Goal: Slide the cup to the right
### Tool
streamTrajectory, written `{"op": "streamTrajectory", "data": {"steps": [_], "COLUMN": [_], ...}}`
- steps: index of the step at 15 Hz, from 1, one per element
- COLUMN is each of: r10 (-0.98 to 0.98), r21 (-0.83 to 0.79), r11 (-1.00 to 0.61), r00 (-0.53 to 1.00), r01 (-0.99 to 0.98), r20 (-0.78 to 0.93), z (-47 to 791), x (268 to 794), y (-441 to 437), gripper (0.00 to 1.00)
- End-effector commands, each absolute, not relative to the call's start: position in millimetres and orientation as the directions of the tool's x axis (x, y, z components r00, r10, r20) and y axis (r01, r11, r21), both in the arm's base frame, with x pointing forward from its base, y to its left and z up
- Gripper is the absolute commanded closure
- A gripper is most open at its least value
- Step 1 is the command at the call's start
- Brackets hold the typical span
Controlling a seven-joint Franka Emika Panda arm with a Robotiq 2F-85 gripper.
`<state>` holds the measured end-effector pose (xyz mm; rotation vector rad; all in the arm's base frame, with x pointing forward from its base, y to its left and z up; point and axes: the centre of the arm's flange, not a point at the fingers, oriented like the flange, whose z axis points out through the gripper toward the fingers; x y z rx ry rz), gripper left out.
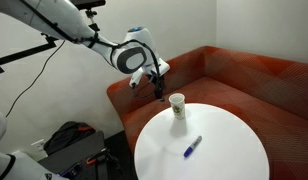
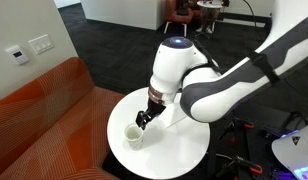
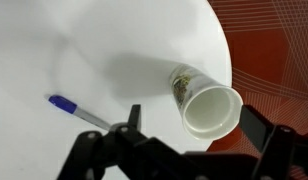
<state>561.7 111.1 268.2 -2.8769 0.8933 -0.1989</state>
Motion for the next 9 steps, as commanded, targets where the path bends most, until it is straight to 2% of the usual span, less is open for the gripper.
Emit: {"op": "streamTrajectory", "data": {"steps": [1,9], "r10": [-0.580,-0.586], "r21": [-0.133,-0.103], "r11": [-0.812,-0.809], "r00": [0.811,0.806], "r01": [-0.568,-0.578], "r20": [0.074,0.084], "z": [255.1,217.6], "x": [583.6,594.3], "y": [120.3,122.1], "gripper": [0.00,0.00]}}
